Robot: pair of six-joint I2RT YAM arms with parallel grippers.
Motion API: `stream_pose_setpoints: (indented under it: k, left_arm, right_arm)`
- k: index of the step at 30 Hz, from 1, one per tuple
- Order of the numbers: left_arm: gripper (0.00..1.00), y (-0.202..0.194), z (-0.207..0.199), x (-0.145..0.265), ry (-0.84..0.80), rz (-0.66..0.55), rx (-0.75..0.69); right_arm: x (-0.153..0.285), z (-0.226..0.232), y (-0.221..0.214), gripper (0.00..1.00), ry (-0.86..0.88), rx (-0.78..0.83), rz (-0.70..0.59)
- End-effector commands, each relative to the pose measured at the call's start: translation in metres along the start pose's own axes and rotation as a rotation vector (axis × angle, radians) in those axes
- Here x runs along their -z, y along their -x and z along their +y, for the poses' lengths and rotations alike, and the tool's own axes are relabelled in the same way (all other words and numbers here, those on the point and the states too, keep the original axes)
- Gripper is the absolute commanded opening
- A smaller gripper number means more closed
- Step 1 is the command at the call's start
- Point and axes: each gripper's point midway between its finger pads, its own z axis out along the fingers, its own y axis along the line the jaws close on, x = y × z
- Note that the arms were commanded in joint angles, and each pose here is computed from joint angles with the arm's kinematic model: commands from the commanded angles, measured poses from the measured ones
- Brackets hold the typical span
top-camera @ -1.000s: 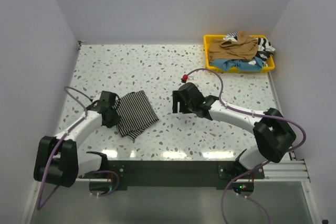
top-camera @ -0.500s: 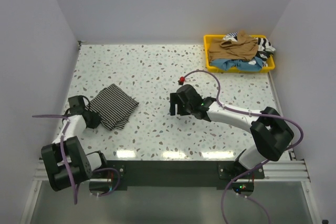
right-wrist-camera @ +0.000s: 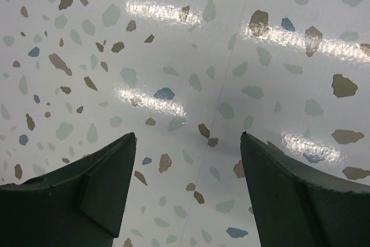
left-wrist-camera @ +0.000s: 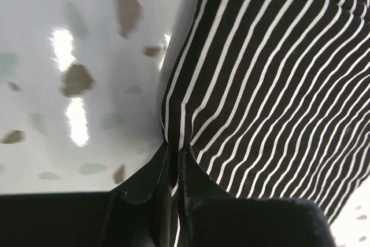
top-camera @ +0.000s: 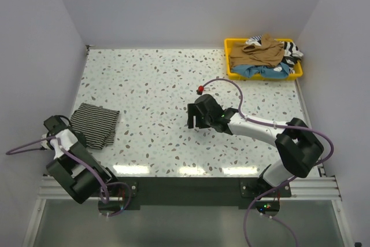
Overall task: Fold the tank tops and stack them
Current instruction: Neatly place the folded tank top to the corner
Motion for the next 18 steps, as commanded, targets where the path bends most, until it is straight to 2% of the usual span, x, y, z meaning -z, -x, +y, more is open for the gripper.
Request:
stream_pose_setpoints:
  k: [1, 8, 11, 12, 14, 15, 16, 18]
  left_arm:
    - [0.00, 0.003, 0.062, 0.001, 0.258, -0.013, -0.058]
    - [0.00, 0.011, 0.059, 0.016, 0.244, -0.073, 0.036]
    - [0.08, 0.014, 0.054, 0.022, 0.230, -0.077, 0.038]
    - [0.19, 0.017, 0.049, 0.024, 0.221, -0.077, 0.036]
    - [0.34, 0.016, 0.047, 0.027, 0.214, -0.060, 0.034]
    - [0.49, 0.017, 0.043, 0.030, 0.203, -0.063, 0.038]
    - [0.58, 0.017, 0.042, 0.032, 0.195, -0.060, 0.033]
    - [0.73, 0.023, 0.035, 0.038, 0.168, -0.075, 0.037]
  right_arm:
    - [0.005, 0.008, 0.008, 0.76, 0.040, -0.001, -0.036]
    - [0.007, 0.008, 0.009, 0.76, 0.041, 0.000, -0.041]
    - [0.008, 0.008, 0.009, 0.76, 0.041, 0.000, -0.041]
    - [0.008, 0.008, 0.009, 0.76, 0.042, -0.002, -0.042]
    - [0.009, 0.008, 0.009, 0.76, 0.043, -0.003, -0.043]
    - [0.009, 0.008, 0.010, 0.76, 0.043, -0.003, -0.046]
    - [0.009, 0.008, 0.010, 0.76, 0.043, -0.003, -0.047]
    - [0.011, 0.008, 0.012, 0.76, 0.043, -0.004, -0.051]
